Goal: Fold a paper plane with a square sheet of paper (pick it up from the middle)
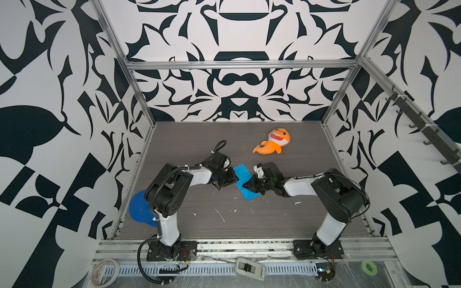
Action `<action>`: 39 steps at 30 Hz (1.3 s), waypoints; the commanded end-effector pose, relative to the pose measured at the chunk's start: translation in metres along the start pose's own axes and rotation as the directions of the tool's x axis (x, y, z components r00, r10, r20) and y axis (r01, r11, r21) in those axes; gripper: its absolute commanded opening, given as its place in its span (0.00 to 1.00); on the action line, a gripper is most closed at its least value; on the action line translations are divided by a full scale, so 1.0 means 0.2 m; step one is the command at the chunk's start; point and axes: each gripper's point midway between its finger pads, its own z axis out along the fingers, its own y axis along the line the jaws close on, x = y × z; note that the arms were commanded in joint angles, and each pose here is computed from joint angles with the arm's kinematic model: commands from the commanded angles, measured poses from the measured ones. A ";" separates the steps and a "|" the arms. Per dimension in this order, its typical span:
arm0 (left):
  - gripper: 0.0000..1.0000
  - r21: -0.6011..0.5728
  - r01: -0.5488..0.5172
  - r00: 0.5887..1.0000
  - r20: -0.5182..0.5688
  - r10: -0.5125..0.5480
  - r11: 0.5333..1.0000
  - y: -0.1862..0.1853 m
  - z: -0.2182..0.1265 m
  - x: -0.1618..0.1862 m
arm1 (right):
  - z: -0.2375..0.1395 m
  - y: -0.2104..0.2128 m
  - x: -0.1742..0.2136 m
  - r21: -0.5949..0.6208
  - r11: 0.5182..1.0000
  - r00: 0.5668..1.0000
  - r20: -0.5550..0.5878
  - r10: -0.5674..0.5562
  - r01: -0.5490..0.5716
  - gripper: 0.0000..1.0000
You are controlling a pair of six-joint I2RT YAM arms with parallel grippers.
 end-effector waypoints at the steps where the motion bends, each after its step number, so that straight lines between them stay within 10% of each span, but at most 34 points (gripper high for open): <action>1: 0.19 -0.127 0.063 0.997 -0.030 -0.067 0.990 0.21 0.04 0.08 | 0.00 0.02 -0.02 -0.019 1.000 1.000 0.027 -0.015 0.016 0.06; 39: 0.19 -0.133 0.070 0.997 -0.030 -0.074 0.989 0.21 0.04 0.08 | 0.06 -0.07 0.03 -0.049 0.999 1.000 0.006 0.012 -0.012 0.11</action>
